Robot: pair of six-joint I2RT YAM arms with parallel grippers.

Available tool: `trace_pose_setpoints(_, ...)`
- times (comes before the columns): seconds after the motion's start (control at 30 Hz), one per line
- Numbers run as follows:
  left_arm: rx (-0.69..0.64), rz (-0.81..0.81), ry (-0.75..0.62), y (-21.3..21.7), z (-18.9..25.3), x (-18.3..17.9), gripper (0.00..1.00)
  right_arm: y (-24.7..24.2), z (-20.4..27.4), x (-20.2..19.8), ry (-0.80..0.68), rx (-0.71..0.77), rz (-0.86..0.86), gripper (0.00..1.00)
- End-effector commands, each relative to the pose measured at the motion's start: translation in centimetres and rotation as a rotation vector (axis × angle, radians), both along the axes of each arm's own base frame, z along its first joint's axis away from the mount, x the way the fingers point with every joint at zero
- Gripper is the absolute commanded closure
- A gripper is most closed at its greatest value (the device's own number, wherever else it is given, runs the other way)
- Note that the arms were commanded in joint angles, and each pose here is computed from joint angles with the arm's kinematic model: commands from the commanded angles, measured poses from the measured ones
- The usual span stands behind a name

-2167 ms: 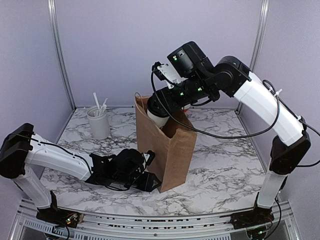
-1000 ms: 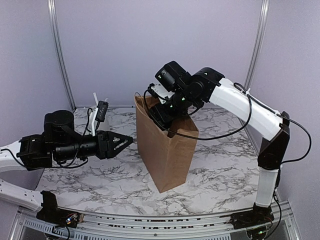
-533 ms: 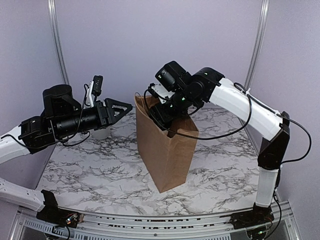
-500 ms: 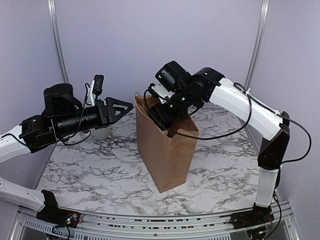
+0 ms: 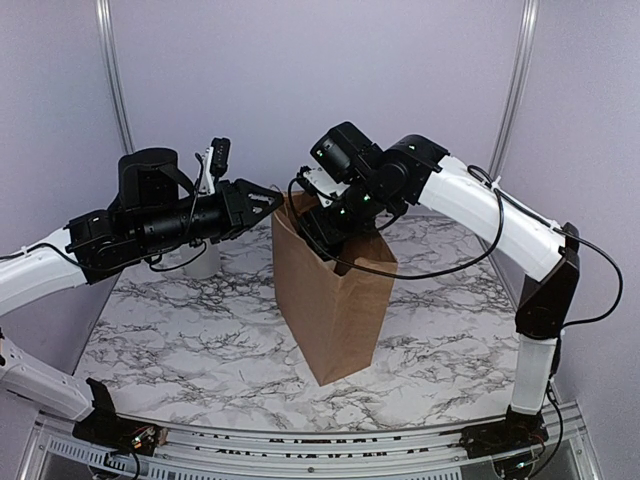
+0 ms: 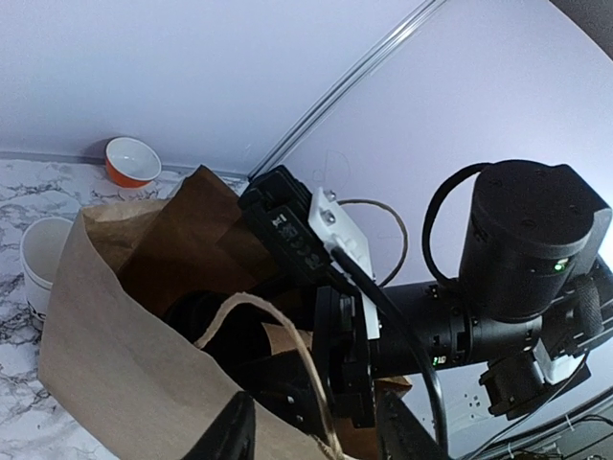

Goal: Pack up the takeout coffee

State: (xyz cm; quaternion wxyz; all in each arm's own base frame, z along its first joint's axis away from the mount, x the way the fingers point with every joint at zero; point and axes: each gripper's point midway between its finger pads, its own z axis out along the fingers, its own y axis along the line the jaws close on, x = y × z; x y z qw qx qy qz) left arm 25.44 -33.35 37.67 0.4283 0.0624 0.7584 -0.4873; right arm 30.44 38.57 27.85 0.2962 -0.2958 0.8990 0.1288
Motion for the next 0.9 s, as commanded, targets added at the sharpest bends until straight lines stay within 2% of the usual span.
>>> trace_pose_setpoints(0.0, -0.012, -0.007, -0.017, -0.2, 1.1, 0.2, 0.62, 0.2, 1.0, 0.4, -0.015, 0.037, -0.012, 0.33)
trace_pose_setpoints(0.07, -0.003, -0.001, -0.017, -0.2, 0.8, 0.3, 0.70, 0.3, 1.1, 0.5, -0.017, 0.040, -0.011, 0.33)
trace_pose_setpoints(0.17, 0.002, -0.007, -0.015, -0.1, 0.5, 0.1, 0.89, 0.6, 1.2, 0.8, -0.014, 0.043, -0.011, 0.33)
trace_pose_setpoints(0.27, 0.005, -0.023, -0.013, 0.1, 0.2, -0.4, 1.00, 0.9, 1.2, 1.3, -0.008, 0.058, -0.012, 0.33)
trace_pose_setpoints(0.5, -0.014, -0.066, -0.009, 0.8, 0.3, -1.9, 1.00, 1.4, -0.3, 2.2, 0.013, 0.062, -0.017, 0.34)
trace_pose_setpoints(0.87, -0.022, -0.052, -0.005, 2.2, 0.3, -2.8, 1.00, -1.3, -3.6, 2.5, 0.070, 0.011, -0.058, 0.34)
